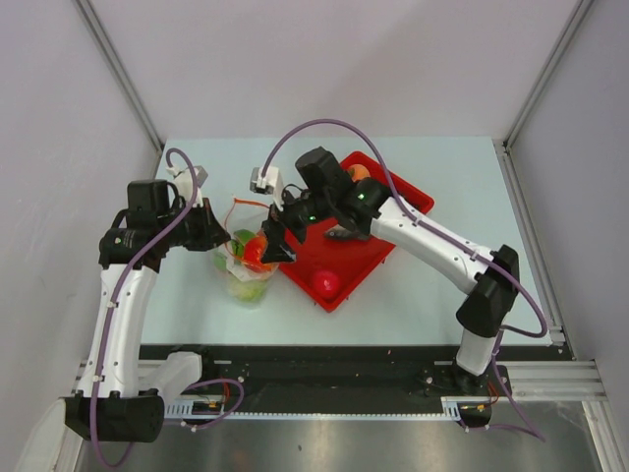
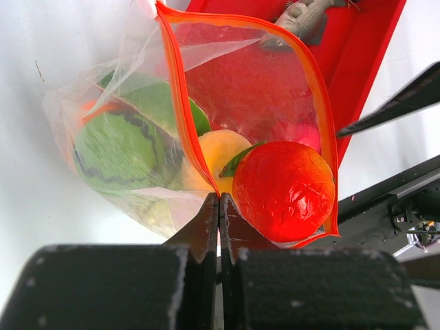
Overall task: Place the food in the zip-top bag and seal the zipper
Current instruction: Place the fake vegetable in the zipper food storage bag.
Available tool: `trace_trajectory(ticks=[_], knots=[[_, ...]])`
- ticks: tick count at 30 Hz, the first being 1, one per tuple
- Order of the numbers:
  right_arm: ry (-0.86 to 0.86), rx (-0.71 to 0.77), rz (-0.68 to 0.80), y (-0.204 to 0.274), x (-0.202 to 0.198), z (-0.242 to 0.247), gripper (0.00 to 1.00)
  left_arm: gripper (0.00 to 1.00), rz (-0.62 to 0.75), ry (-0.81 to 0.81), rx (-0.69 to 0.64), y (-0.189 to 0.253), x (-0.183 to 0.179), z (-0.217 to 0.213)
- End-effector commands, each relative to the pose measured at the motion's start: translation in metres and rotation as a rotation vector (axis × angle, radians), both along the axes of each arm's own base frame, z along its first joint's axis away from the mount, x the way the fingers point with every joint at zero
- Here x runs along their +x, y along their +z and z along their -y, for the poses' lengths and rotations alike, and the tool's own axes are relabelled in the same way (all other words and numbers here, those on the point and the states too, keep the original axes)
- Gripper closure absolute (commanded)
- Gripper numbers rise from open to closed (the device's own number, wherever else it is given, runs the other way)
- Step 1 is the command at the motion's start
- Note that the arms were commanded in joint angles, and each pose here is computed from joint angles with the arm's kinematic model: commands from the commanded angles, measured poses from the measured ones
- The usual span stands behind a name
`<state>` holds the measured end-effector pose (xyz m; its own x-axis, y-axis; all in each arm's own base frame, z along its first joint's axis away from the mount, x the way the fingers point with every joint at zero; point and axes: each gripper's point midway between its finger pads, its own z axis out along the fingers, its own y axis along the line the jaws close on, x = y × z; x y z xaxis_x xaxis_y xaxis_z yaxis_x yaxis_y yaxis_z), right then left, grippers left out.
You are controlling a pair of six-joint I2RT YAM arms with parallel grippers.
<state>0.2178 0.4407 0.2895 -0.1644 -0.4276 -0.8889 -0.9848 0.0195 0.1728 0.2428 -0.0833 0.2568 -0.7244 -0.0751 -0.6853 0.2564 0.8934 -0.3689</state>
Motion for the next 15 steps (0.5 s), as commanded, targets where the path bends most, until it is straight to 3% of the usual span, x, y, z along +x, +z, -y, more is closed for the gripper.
trace_trajectory(ticks=[1, 15], knots=[[-0.003, -0.008, 0.037, -0.004, 0.013, -0.006, 0.06, 1.0, 0.051, -0.026, -0.005, 0.011, 0.002, 0.003], [-0.015, -0.03, 0.064, -0.026, 0.023, -0.031, 0.09, 1.0, 0.049, -0.028, 0.0, 0.008, 0.001, 0.002]])
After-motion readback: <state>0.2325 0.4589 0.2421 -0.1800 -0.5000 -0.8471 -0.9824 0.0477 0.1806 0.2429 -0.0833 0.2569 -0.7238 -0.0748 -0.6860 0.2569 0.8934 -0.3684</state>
